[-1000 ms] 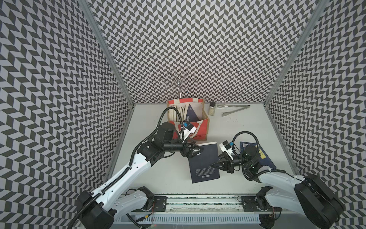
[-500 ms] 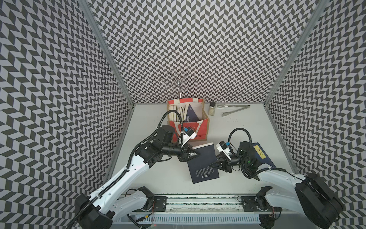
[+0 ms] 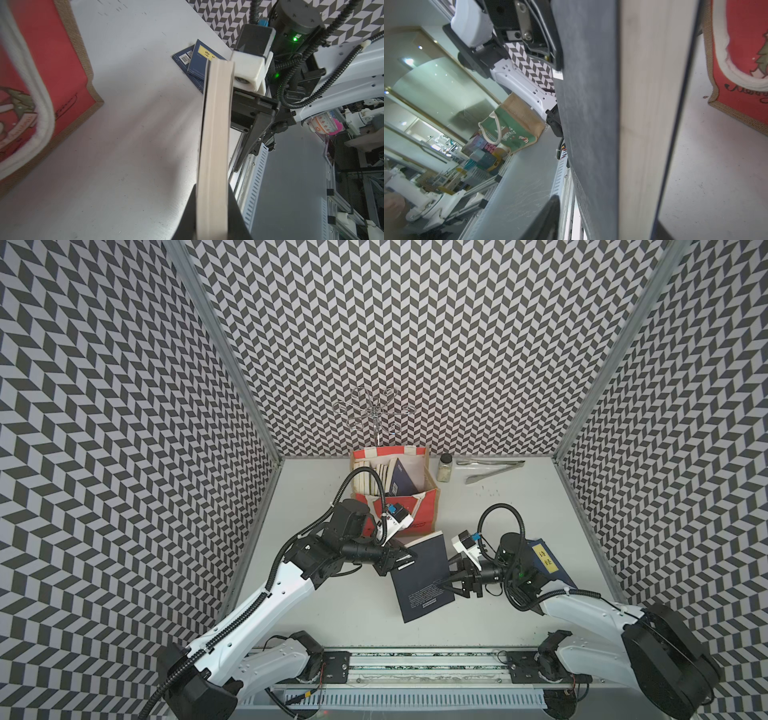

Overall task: Put the books into the canvas bag
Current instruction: Pick up the book from the center of the board.

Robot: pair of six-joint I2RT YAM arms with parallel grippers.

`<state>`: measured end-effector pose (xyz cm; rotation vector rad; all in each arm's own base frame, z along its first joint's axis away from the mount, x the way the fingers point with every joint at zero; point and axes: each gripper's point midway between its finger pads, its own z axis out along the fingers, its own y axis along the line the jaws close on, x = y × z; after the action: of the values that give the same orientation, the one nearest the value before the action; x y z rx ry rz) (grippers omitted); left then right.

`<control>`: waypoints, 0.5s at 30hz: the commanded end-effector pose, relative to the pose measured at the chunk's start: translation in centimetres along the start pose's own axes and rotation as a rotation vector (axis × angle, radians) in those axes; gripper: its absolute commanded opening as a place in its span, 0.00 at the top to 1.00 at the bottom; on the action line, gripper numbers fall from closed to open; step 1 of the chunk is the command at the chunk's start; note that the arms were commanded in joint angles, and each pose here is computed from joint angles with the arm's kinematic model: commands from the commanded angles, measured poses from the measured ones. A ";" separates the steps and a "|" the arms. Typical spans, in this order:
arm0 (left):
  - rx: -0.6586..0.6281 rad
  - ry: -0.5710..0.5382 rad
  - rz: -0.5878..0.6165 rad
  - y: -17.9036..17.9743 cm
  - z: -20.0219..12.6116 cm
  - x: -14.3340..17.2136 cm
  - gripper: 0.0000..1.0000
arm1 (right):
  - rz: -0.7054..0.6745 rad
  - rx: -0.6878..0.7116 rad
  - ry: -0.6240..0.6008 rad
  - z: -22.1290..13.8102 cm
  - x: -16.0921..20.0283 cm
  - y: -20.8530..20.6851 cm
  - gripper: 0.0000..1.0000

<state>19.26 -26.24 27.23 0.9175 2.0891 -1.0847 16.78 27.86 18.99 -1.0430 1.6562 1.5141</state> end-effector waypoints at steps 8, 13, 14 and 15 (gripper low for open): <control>-0.184 -0.350 0.117 0.6 -6.8 -13.0 1.00 | 0.051 0.539 -0.190 -5.1 -5.4 -6.7 0.01; -0.309 -0.586 0.077 2.3 -12.6 -18.8 1.00 | 0.091 0.678 -0.241 -7.0 -5.8 -8.2 0.01; -0.328 -0.640 0.069 2.5 -13.9 -19.8 1.00 | 0.101 0.697 -0.245 -7.3 -5.7 -8.4 0.00; -0.343 -0.690 0.065 2.7 -15.1 -20.7 1.00 | 0.105 0.702 -0.244 -7.4 -5.6 -8.5 0.01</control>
<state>29.58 -20.64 41.78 0.4965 1.8064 -0.8280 25.75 22.56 20.20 -0.4938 1.8639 1.0244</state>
